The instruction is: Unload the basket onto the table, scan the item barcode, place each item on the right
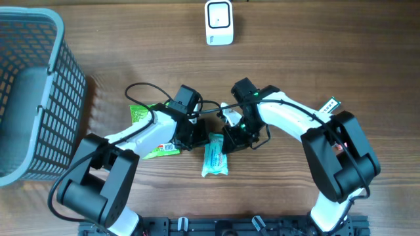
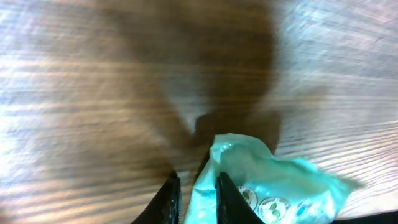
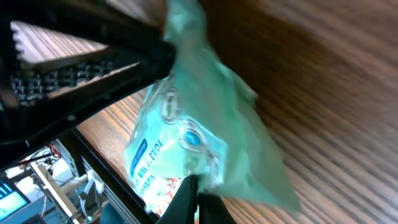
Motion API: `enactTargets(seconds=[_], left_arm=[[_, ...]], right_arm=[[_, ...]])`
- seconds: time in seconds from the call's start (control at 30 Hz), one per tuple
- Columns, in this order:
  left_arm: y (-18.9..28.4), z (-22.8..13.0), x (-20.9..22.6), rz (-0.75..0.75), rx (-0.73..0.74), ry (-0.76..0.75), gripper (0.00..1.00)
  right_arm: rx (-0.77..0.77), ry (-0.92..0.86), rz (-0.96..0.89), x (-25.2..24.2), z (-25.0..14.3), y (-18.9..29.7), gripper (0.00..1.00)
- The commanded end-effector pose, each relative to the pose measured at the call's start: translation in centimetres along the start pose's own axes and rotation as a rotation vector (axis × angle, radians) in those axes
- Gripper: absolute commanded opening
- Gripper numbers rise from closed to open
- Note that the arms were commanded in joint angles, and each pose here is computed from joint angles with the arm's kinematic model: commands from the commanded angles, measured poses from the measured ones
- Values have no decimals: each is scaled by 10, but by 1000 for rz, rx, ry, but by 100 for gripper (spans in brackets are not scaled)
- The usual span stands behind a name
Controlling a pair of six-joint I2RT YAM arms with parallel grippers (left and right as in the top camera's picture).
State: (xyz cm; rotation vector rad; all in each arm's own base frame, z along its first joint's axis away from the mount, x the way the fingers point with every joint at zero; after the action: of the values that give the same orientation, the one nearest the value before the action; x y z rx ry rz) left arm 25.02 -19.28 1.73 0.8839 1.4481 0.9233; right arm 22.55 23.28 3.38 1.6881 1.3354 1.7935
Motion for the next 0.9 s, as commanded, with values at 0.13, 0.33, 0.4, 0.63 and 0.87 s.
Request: enactTargets(seconds=[0.13,0.33,0.4,0.63,0.87], left_arm=[[63,6,-13,-62,-173,-53,22],[81,6,-21,-93,-226,-74,28],[74,4,-21,-83,-202,-76,31],[31,-3,-28,-54,-115,-102,25],[-6,0,-28,-38,-75,-111,23]], right_arm=[[-340,137,-178,25,25,89,4],[-432,143,-238,31,20,116,5],[-394,120,-244,27,13,112,46],[-233,-58,-264,5,-12,91,60],[-159,-91,-192,-20,-11,85,61]])
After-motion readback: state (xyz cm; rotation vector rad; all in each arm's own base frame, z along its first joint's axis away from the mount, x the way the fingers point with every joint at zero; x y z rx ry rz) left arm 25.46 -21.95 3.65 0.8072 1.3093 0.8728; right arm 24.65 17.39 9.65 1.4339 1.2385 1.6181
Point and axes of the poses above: each gripper's point midway between its finger pads, its own y axis back along the fingers, its own x axis along the line the jaws close on, z = x × y, the point moved 2 cm from there along y, back along the fingers, and after that the axes turned 4 degrees about -y, right-handed, at the moved point
